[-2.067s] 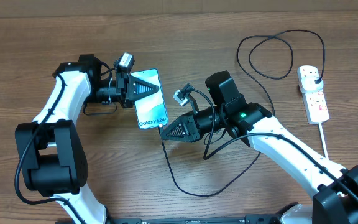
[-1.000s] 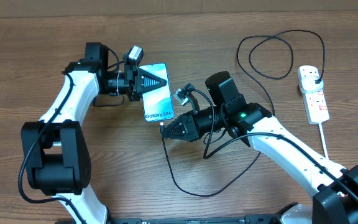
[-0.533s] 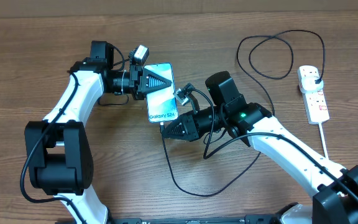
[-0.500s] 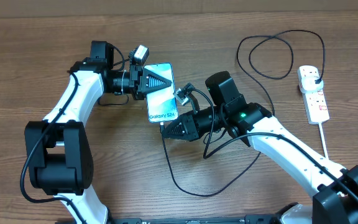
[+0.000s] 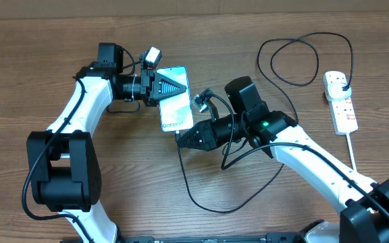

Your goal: Plug charger to phone and switch on socket

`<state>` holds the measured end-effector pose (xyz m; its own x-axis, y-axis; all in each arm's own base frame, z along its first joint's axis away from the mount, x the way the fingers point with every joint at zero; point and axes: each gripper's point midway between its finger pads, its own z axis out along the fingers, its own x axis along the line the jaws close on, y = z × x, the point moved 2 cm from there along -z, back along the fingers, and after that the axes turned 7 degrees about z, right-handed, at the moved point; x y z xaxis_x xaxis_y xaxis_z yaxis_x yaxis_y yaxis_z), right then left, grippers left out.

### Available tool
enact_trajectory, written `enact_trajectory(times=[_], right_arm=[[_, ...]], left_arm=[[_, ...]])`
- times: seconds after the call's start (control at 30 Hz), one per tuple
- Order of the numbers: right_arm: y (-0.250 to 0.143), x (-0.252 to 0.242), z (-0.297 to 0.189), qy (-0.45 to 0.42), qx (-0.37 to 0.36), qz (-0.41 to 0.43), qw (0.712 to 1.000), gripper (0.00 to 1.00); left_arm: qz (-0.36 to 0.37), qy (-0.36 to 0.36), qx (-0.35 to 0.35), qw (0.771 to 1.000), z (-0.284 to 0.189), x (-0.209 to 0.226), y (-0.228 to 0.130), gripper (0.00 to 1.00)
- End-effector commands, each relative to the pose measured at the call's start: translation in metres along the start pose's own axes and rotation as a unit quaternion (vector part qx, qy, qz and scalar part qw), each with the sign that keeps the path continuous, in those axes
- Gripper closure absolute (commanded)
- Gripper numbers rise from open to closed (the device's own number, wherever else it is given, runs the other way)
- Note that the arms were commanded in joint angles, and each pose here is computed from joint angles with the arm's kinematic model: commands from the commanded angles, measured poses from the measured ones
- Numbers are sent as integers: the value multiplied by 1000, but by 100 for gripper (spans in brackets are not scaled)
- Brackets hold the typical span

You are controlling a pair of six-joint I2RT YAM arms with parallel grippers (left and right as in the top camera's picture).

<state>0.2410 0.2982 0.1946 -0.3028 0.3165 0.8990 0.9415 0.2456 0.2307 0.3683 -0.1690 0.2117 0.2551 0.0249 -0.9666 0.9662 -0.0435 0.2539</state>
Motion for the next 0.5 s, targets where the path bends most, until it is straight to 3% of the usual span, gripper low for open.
enact_trajectory(times=[0.0,0.47], right_arm=[[3,-4,-6,-1,-8,12,1000,96],[4,-4,-5,0,-8,10,1000,96]], left_arm=[[11,-24,2,1000,0,-18,3,96],[-26,-24,3,999,1,-18,3,96]])
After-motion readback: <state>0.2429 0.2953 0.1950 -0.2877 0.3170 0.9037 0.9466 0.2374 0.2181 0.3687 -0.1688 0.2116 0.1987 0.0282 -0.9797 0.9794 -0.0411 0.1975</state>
